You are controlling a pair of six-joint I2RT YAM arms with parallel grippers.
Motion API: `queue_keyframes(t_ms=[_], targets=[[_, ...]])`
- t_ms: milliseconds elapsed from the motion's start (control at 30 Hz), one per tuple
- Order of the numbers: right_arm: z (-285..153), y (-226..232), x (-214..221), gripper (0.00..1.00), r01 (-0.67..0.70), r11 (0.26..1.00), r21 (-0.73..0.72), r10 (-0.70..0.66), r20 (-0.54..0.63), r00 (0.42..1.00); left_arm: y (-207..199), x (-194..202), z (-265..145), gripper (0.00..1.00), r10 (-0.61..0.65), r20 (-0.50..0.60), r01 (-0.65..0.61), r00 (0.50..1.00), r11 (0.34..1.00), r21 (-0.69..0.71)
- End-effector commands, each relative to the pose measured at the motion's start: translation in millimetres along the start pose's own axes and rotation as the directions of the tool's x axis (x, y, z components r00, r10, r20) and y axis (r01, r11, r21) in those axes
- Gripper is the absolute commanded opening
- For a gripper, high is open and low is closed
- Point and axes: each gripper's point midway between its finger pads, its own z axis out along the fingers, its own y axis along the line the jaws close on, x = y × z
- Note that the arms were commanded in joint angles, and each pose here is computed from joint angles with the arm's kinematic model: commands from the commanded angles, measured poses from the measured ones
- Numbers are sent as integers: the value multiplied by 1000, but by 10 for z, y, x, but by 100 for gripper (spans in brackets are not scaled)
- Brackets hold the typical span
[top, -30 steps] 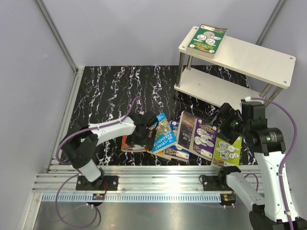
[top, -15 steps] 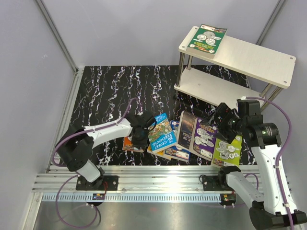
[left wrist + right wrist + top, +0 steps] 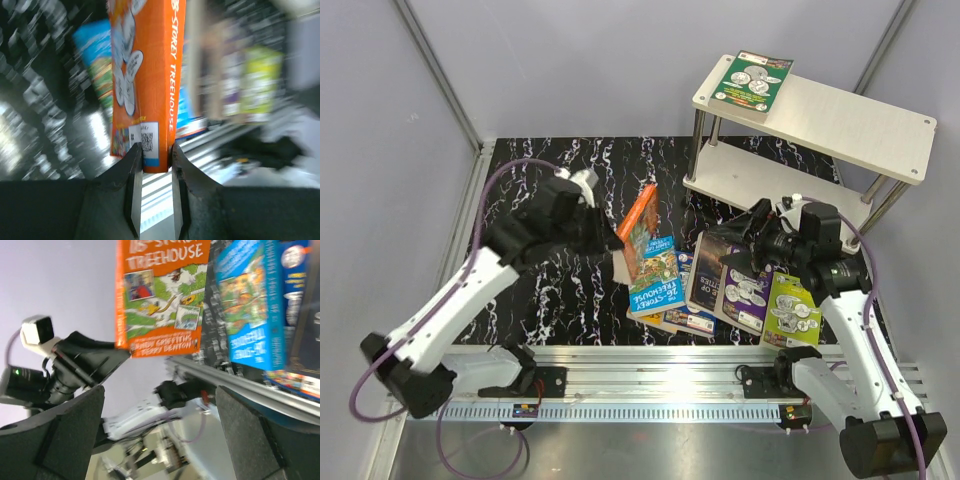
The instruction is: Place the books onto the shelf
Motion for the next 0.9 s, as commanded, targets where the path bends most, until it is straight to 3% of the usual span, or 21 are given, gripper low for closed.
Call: queue_keyframes(t_ms=[0,67,100,167,200,300,600,867], targets=[[-67,687,-31,100,29,950,-312,-41,-32,999,-906,-439,-823,0,-51,167,-29,985,896,444],[-28,734,-78,100,-8,942,-334,-7,-42,999,-1092,-494,-1073,0,-91,193,-35,977,824,566],[-42,826,-108,100,20,928,-371,-33,-29,999,-1244,-539,-1288,0,-133,208,-40,969,747,664],[-26,904,-155,100,15,923,-385,-30,-33,999,-1333,-556,-1423,0,-179,204,-29,962,681,732],[-27,942,-171,100,23,919,-394,-38,-30,999,-1443,-608,-1608,0,-218,210,-33,953,614,789],[-38,1064,-214,100,32,907,-419,-48,-28,998,-1481,-625,-1648,0,-289,172,8,942,531,848],[-114,1205,-190,100,-5,869,-495,-11,-28,1000,-1516,-739,-1765,0,-418,103,63,903,365,929],[-156,1143,-98,100,-45,856,-516,30,-38,999,-1470,-818,-1786,0,-500,55,92,864,264,960]])
